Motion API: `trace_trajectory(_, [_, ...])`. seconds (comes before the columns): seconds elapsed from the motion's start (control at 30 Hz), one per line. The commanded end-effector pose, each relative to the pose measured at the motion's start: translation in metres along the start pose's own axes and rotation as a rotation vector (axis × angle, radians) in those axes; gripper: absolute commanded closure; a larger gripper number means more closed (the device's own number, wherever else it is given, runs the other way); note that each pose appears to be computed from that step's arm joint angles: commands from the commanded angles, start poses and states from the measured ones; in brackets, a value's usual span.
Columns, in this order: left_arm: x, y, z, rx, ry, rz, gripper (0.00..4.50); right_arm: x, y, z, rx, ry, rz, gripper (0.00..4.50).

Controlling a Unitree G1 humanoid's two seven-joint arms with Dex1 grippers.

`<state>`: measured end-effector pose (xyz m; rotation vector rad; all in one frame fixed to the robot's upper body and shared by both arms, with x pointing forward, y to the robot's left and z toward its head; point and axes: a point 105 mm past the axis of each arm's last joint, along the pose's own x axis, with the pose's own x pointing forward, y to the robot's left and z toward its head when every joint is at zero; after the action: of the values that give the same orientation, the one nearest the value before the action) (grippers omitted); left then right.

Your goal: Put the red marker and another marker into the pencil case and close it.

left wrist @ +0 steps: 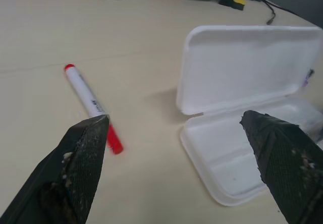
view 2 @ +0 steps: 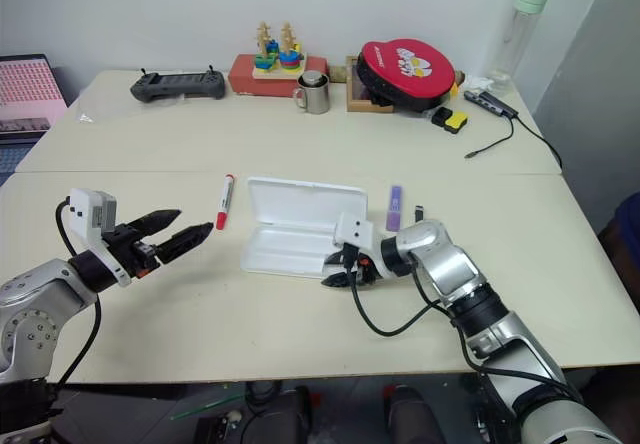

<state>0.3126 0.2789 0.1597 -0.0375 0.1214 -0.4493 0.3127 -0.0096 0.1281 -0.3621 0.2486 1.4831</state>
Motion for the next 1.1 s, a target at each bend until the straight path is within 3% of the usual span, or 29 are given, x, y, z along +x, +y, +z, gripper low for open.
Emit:
trace_trajectory(0.03, [0.010,0.020,0.010,0.033,-0.048,0.136,0.00,-0.021,-0.002,0.038,-0.018,-0.154,-0.059,1.41])
trace_trajectory(0.2, [0.029,0.024,0.004,0.024,-0.036,0.181,0.00,-0.034,-0.008,0.049,-0.006,-0.201,-0.129,0.05])
trace_trajectory(0.4, [0.060,0.024,-0.020,0.015,0.078,0.205,0.00,-0.054,-0.029,0.073,-0.054,-0.268,-0.309,0.05])
trace_trajectory(0.6, [0.074,0.029,-0.039,-0.040,0.178,0.244,0.00,-0.057,-0.026,0.090,-0.092,-0.313,-0.320,0.05])
trace_trajectory(0.83, [0.073,0.033,-0.042,-0.053,0.201,0.269,0.00,-0.061,-0.025,0.104,-0.090,-0.378,-0.334,0.05])
trace_trajectory(0.87, [0.073,0.032,-0.041,-0.047,0.199,0.258,0.38,-0.061,-0.025,0.106,-0.090,-0.385,-0.331,0.00])
trace_trajectory(1.1, [0.072,0.035,-0.044,-0.051,0.205,0.268,1.74,-0.060,-0.022,0.108,-0.087,-0.394,-0.313,0.00])
